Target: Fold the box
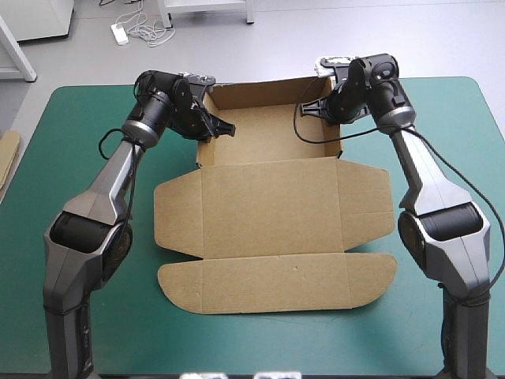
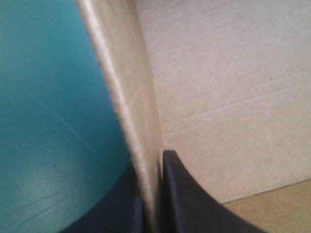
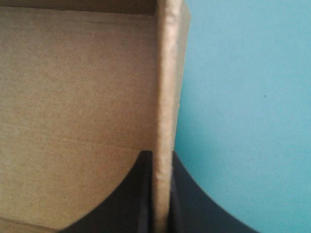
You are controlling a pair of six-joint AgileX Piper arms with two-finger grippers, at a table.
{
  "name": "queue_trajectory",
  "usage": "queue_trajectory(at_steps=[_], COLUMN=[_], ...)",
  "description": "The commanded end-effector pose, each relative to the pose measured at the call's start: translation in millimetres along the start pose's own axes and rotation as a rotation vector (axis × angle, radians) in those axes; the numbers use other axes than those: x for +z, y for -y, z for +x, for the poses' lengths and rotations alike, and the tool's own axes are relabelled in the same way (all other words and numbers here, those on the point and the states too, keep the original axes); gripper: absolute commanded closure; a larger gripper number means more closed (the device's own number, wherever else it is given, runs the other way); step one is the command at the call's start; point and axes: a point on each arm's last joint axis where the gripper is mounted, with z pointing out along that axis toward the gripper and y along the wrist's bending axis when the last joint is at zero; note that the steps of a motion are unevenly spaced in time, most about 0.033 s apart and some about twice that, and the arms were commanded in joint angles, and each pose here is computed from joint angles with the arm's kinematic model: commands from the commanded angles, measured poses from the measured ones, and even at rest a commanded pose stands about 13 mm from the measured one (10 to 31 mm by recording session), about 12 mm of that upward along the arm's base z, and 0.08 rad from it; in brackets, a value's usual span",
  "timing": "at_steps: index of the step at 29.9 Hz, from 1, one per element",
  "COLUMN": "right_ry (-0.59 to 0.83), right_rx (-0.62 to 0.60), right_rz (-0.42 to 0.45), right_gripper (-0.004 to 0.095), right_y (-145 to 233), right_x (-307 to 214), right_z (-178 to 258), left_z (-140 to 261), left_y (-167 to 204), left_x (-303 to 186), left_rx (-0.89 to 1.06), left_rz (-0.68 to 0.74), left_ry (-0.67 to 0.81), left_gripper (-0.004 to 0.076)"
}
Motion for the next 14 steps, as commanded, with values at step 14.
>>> queue_trajectory(at_steps=[14], right_ry=[-0.146], right_rx=[-0.022], right_rz=[-0.003], right_gripper=[0.0909], right_y=[2.4], right_x=[24.3], right_z=[26.4], left_z=[3.4], left_y=[6.8], left_x=[10.4], left_rx=[0.022], left_rz=[0.040], left_ry=[-0.067], left_gripper=[0.0733])
